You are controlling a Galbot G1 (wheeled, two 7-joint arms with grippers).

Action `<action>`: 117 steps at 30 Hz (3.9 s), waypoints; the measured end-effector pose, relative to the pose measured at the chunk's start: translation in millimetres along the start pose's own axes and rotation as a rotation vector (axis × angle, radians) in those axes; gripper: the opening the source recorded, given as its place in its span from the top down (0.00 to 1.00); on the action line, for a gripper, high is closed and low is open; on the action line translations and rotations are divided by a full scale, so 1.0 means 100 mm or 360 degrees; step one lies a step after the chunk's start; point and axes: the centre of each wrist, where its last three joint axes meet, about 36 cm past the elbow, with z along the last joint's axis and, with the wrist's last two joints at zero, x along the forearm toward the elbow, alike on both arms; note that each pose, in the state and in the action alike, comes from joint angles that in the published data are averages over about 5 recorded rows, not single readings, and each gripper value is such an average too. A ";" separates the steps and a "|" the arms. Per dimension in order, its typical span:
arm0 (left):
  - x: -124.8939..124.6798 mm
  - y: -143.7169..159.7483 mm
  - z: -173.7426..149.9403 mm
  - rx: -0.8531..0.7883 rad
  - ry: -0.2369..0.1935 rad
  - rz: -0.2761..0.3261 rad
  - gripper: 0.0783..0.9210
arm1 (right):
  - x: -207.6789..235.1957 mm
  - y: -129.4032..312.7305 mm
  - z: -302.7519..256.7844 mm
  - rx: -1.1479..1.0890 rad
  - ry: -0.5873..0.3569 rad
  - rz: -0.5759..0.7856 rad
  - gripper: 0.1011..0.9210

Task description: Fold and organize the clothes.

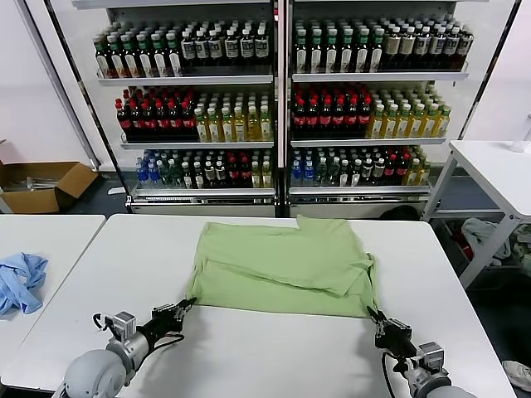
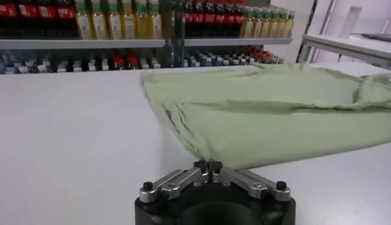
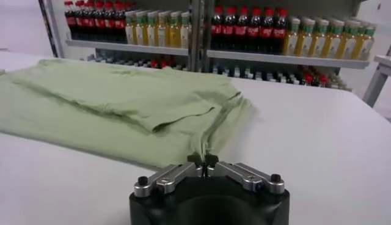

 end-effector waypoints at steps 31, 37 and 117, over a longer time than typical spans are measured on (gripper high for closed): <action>1.20 -0.36 -0.11 -0.0106 0.0137 -0.0219 0.58 | 0.69 0.05 -0.17 -0.0098 -0.0050 -0.0054 0.50; 1.16 -0.28 -0.28 -0.0145 0.0054 -0.0186 0.37 | 0.49 -0.13 -0.40 -0.0066 -0.0137 -0.0092 0.29; -1.22 1.07 -0.93 -0.0133 0.0074 0.0088 0.75 | -3.16 -0.32 -1.49 0.0101 0.0162 -0.0347 0.92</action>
